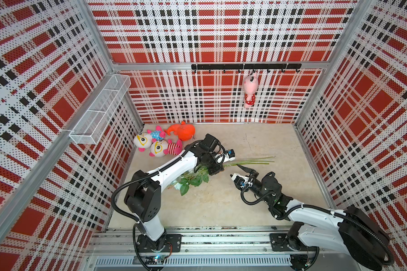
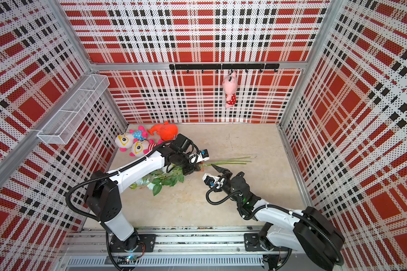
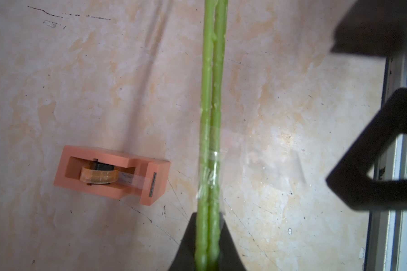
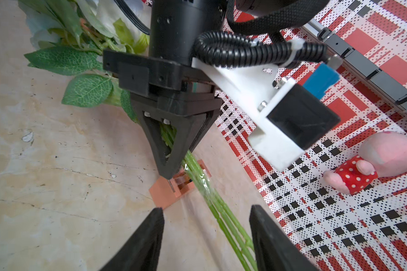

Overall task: Wrap bouquets with tape
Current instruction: Wrap the tape around the bouquet.

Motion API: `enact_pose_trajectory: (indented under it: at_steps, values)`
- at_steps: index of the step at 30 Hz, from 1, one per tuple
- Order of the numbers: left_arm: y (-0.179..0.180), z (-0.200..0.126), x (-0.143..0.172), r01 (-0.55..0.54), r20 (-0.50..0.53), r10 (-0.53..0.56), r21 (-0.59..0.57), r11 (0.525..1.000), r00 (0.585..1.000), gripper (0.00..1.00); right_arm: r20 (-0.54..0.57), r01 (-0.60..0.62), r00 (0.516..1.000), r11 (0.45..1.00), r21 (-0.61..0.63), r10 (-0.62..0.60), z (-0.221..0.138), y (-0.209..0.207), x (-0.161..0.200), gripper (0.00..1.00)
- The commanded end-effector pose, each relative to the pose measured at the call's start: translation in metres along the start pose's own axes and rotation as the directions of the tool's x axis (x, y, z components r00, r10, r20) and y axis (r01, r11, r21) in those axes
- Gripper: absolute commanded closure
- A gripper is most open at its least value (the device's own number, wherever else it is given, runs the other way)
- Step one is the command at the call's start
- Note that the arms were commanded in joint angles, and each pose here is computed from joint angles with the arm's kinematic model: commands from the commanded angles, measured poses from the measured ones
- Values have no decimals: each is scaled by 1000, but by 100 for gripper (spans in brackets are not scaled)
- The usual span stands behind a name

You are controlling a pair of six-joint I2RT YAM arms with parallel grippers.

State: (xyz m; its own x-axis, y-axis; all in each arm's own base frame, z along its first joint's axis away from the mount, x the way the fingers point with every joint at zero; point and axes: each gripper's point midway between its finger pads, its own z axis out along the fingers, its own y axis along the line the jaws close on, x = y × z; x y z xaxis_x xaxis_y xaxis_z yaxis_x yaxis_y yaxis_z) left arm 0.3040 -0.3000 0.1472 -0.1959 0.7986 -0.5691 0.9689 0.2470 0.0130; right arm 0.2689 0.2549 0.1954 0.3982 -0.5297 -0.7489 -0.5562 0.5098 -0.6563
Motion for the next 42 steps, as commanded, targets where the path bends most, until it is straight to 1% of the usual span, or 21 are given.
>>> enact_pose_trajectory:
  at_steps: [1,4,6,9,11,12,14,17,20,23,27,30,31,33,34,35,37,38,40,41,42]
  values:
    - [-9,-12,-10,-46,23,46,16,999,999,100,32,25,999,1000,17,-26,6,-11,-9,42]
    - [-10,-11,-9,-49,20,49,18,999,999,100,38,12,999,1000,27,-13,9,-17,-9,49]
    - [-11,-10,-8,-51,16,50,20,999,999,100,44,-10,999,1000,18,9,11,-22,-11,57]
    - [-12,-10,-10,-55,19,54,29,998,998,100,17,-16,1000,1000,5,16,14,-23,-7,67]
    - [-12,-8,-8,-57,14,57,32,998,998,100,5,-37,999,999,-12,37,16,-25,-4,72]
    - [-12,-9,-7,-57,8,57,31,998,998,100,-1,-53,999,998,-28,53,17,-26,-3,72]
    - [-11,-9,-6,-53,-8,54,29,998,999,100,-19,-76,997,996,-39,76,18,-29,3,71]
    - [-13,-12,-8,-59,1,59,33,998,998,100,-56,-102,993,994,-30,100,20,-39,14,69]
    - [-16,-15,-9,-73,10,72,42,996,997,100,-64,-140,988,989,-42,138,22,-50,19,66]
    - [-21,-18,-8,-100,1,100,48,994,995,100,-80,-185,981,980,-79,179,28,-60,24,60]
    - [-34,-17,-2,-139,-5,140,97,985,990,100,-142,-252,961,962,-108,236,38,-76,43,51]
    - [-35,-13,4,-136,-25,140,105,985,990,100,-181,-295,945,949,-109,272,41,-96,50,46]
    - [-34,-13,3,-133,-28,137,102,986,990,100,-196,-312,937,946,-91,290,39,-105,52,45]
    - [-37,-14,0,-143,-11,145,120,982,989,100,-208,-380,906,925,-18,369,23,-131,51,42]
    - [-37,-15,-2,-146,0,148,123,982,989,100,-202,-411,891,911,17,406,12,-142,47,40]
    - [-36,-17,-4,-146,15,146,121,982,989,100,-193,-451,868,889,81,458,-3,-154,46,38]
    - [-31,-19,-3,-129,20,127,109,986,992,100,-150,-496,844,856,146,514,-30,-159,33,36]
    - [-27,-20,-4,-118,29,116,100,988,993,100,-96,-516,844,848,125,528,-42,-151,21,36]
    - [-21,-24,-8,-104,49,100,103,989,994,100,47,-504,863,864,2,503,-59,-125,-9,39]
    - [-19,-25,-11,-97,63,90,110,989,994,100,134,-455,877,887,-73,461,-66,-108,-27,44]
    - [-17,-26,-13,-95,67,88,112,989,994,100,179,-399,891,907,-132,418,-70,-86,-35,46]
